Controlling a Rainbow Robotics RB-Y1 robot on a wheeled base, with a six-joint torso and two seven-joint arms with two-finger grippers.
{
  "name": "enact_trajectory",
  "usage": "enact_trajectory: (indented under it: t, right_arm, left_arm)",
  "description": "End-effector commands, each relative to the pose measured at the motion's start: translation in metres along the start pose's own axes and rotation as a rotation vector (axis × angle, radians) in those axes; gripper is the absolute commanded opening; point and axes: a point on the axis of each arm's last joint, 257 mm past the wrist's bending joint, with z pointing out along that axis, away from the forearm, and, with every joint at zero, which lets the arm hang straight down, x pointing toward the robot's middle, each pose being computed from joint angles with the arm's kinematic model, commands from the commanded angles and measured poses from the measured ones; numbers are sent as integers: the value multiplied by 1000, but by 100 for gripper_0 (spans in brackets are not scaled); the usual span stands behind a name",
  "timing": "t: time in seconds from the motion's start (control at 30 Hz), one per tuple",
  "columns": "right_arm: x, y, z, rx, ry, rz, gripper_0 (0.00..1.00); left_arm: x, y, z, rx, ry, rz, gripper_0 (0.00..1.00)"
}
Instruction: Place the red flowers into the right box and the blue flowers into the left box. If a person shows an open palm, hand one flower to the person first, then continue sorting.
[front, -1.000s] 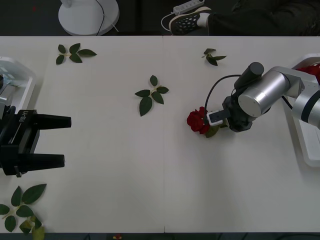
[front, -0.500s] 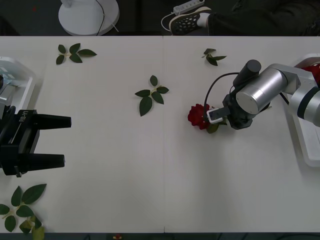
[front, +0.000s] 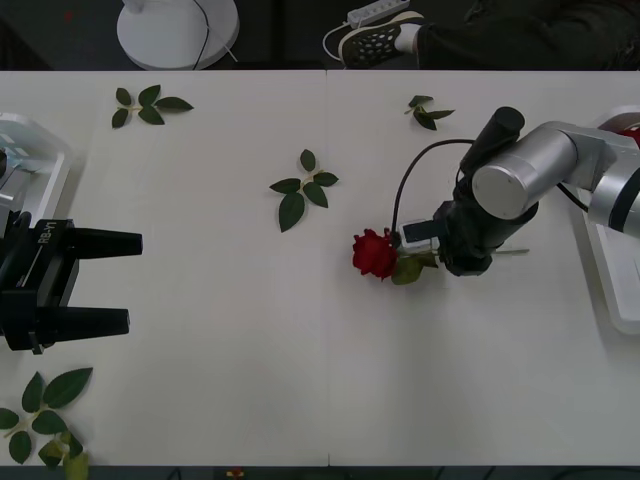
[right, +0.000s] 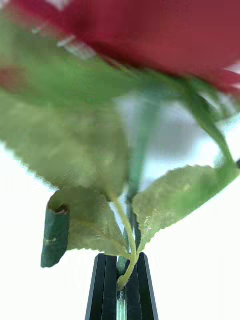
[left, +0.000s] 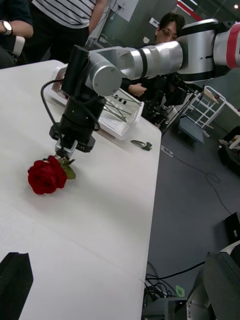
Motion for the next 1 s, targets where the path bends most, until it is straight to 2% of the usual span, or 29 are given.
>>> enact_trajectory:
  t: [0.03, 0.23, 0.37, 0.5, 0.63, 0.77, 0.83, 0.9, 1.0]
  right_arm:
    - [-5, 15, -37, -13, -67, 275, 0]
    - [-14, 5, -89, -17, -143, 689, 0]
    - [4, -18, -136, -4, -184, 1000, 0]
    - [31, -44, -186, 21, -219, 1240, 0]
    - [87, -65, -244, 103, -219, 1427, 0]
    - [144, -66, -272, 173, -173, 1528, 0]
    - [185, -65, -284, 231, -138, 1598, 0]
    - [208, -65, -288, 272, -109, 1602, 0]
    - [262, -63, -295, 365, -29, 1595, 0]
  left_arm:
    - [-16, 1, 3, 5, -30, -21, 100]
    - [-16, 1, 3, 5, -30, -21, 100]
    - [-16, 1, 3, 5, -30, -21, 100]
    - [-16, 1, 3, 5, -30, -21, 100]
    - [-16, 1, 3, 5, -30, -21, 100]
    - [-16, 1, 3, 5, -30, -21, 100]
    - [-16, 1, 3, 5, -30, -21, 100]
    - [-16, 1, 3, 5, -30, -21, 100]
    - [-16, 1, 3, 5, -30, -21, 100]
